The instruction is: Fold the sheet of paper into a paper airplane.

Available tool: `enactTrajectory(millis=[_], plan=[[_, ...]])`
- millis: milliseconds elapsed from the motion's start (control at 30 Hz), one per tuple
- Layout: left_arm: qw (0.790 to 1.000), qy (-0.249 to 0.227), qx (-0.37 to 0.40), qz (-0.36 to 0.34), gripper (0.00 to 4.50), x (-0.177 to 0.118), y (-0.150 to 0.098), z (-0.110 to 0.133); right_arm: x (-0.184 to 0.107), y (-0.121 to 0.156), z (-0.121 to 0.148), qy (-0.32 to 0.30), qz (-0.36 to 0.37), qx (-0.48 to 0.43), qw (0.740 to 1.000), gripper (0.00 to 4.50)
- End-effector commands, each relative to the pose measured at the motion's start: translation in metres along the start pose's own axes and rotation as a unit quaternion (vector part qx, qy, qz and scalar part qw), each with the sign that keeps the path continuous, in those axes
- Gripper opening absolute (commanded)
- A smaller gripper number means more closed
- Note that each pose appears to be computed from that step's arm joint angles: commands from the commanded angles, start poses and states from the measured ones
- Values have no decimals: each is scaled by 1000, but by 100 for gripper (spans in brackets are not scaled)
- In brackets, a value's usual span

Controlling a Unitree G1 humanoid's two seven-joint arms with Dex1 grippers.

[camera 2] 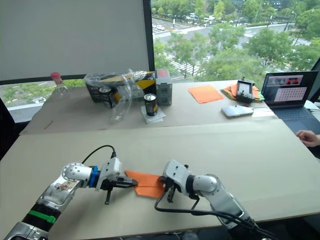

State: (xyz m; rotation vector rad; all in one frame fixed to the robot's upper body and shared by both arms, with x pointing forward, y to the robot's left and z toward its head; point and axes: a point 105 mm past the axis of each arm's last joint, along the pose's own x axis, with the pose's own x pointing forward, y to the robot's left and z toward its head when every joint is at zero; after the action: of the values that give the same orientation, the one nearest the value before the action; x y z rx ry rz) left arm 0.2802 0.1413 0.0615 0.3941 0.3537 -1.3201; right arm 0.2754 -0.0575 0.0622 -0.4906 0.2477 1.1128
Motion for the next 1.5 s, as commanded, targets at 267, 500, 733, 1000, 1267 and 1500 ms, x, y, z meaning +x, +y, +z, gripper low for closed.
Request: enactTrajectory(millis=[267, 500, 733, 1000, 1267, 1500], plan=[[998, -3, -52, 21, 0, -10, -2, -12, 5, 7, -22, 44, 23, 17, 999, 3], [998, -63, -26, -2, 0, -2, -1, 21, 3, 7, -23, 47, 19, 21, 999, 3], [998, -40, 2, -48, 0, 20, -10, 21, 1, 6, -24, 49, 8, 23, 999, 3], [998, -28, -21, -59, 0, 35, -9, 9, -6, 8, -14, 22, 5, 4, 1000, 3], [998, 7, -37, -59, 0, 35, -7, -13, 2, 21, 3, -24, 70, -31, 997, 3], [997, 5, -38, -68, 0, 35, -7, -12, -11, 15, -30, 40, 47, -13, 998, 3]])
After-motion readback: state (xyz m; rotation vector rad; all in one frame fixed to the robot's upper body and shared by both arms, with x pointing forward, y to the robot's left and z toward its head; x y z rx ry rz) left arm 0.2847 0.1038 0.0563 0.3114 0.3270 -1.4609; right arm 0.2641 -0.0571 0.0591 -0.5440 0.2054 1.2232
